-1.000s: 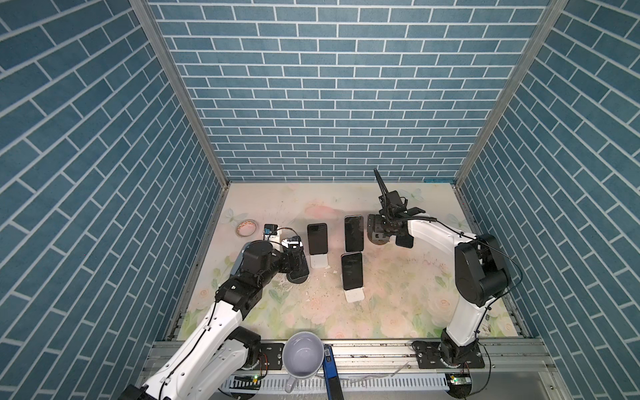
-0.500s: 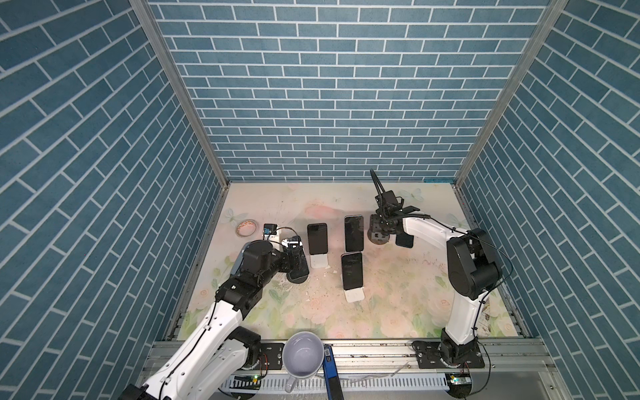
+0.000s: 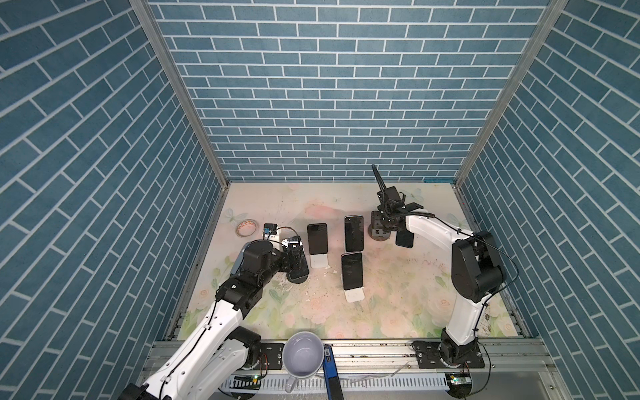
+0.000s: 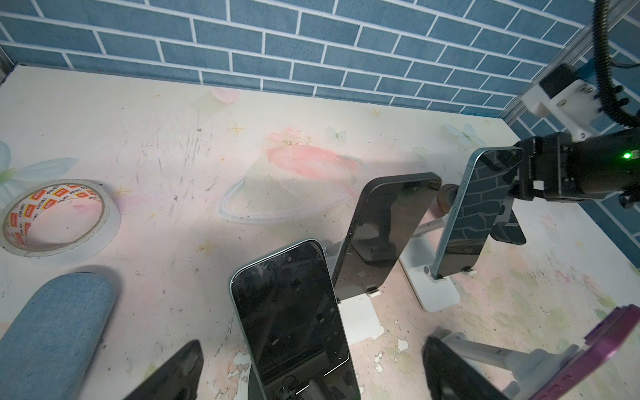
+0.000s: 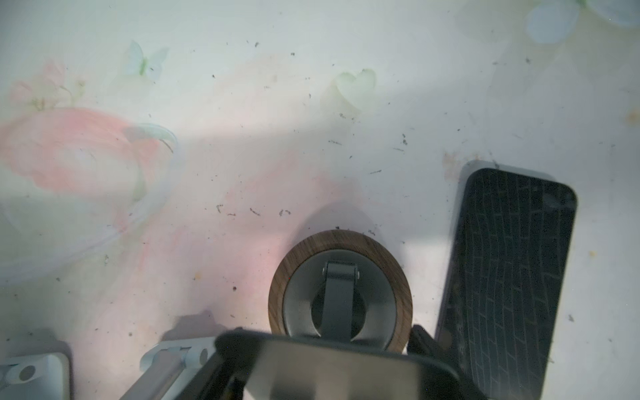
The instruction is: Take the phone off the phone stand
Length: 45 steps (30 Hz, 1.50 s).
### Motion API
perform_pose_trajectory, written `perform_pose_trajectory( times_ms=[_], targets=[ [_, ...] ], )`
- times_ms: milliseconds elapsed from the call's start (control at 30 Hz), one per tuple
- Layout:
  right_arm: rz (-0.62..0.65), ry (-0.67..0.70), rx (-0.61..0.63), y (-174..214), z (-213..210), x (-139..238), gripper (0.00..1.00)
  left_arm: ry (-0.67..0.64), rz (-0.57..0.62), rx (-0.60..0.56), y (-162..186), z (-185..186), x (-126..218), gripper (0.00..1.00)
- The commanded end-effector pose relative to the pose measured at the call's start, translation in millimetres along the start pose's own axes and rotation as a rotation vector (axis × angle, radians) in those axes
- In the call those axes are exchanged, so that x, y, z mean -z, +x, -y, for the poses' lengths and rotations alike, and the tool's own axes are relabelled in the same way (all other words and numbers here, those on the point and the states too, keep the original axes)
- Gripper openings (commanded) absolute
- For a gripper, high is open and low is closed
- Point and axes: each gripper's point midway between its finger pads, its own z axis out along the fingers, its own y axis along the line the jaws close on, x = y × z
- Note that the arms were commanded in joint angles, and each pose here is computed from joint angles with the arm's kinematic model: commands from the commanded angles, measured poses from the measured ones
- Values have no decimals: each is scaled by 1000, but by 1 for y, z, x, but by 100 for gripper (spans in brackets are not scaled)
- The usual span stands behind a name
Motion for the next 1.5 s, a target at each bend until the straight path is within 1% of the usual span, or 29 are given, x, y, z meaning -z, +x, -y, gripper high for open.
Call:
perform_pose_trajectory(
  times_ms=[0, 133, 300, 433, 533, 833, 1033, 1467],
  targets=[
    [160, -23, -43, -55, 16, 48, 57, 7, 14, -7, -9, 4, 5, 100],
    [181, 16, -115, -60, 56, 59, 57, 7, 18, -7, -10, 4, 6, 100],
    [199, 114, -196, -56, 116, 70, 57, 7, 30, -5, -13, 4, 6, 100],
    [182, 195, -252, -43, 160, 69, 57, 15, 32, -2, -15, 6, 5, 100],
    [158, 225, -291, -33, 182, 61, 58, 23, 32, -3, -15, 7, 5, 100],
    [106, 269, -363, -9, 206, 34, 60, 27, 37, -7, -17, 9, 5, 100],
    [63, 280, -368, 2, 209, 17, 60, 31, 40, -9, -20, 10, 4, 100],
    [-25, 319, -363, 30, 215, -4, 70, 48, 61, -2, -21, 12, 6, 100]
  ],
)
